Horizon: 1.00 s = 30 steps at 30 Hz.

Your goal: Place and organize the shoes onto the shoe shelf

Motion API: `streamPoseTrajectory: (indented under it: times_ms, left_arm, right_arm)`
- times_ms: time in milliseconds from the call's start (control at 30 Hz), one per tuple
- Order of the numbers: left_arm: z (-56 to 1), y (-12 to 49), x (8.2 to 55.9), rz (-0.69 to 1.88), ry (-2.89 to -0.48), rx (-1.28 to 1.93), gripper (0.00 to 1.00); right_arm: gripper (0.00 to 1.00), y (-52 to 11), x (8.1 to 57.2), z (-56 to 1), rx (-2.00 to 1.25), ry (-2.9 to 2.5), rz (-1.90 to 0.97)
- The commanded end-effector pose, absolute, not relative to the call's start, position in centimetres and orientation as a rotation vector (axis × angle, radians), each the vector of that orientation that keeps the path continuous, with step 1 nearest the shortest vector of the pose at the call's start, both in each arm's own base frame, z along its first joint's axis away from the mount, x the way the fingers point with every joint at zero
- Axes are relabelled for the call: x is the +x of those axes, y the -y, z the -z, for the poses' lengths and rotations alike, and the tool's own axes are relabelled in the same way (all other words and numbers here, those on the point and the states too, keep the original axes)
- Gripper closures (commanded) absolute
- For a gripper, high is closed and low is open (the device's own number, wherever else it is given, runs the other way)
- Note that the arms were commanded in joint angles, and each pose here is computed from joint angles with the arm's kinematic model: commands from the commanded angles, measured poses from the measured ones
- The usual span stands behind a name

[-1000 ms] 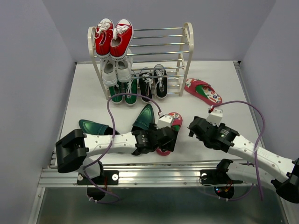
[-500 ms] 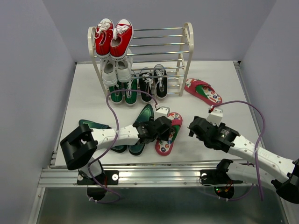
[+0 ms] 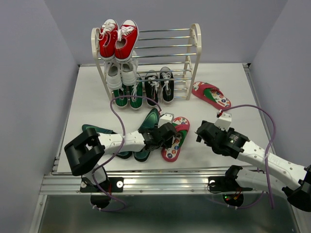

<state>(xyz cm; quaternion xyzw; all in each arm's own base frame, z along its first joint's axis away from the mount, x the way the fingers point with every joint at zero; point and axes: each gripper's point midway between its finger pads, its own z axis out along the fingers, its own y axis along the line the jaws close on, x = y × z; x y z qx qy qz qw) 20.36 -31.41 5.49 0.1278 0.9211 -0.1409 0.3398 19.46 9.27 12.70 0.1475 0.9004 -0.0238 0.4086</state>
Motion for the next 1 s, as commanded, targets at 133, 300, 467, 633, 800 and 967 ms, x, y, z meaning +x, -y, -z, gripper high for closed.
streamPoseTrajectory:
  times_ms: [133,300,467,633,800,967]
  left_arm:
    - [-7.3,32.3,22.2,0.385,-2.327,0.265,0.7]
    - [-6.9,32.9,22.2,0.398,-2.339,0.291,1.0]
    - [-8.6,33.4,21.9,0.484,-2.309,0.265,1.0]
    - [-13.3,33.1,22.4,0.63,-2.173,0.124,1.0]
    - [-19.0,32.4,22.1,0.813,-2.008,0.014,1.0]
    - [-23.4,31.2,22.7,0.818,-1.889,0.007,1.0]
  right_arm:
    - [0.0,-9.7,20.8,-15.1,0.417,-2.188,0.011]
    - [0.0,-9.8,20.9,-15.4,0.419,-2.18,-0.002]
    - [0.0,-9.7,21.0,-15.8,0.418,-2.169,-0.006]
    - [0.0,-9.7,21.1,-16.0,0.412,-2.162,-0.004]
    - [0.0,-10.4,21.7,-16.5,0.367,-2.151,-0.02]
    - [0.0,-9.7,22.2,-18.4,0.398,-2.077,-0.015]
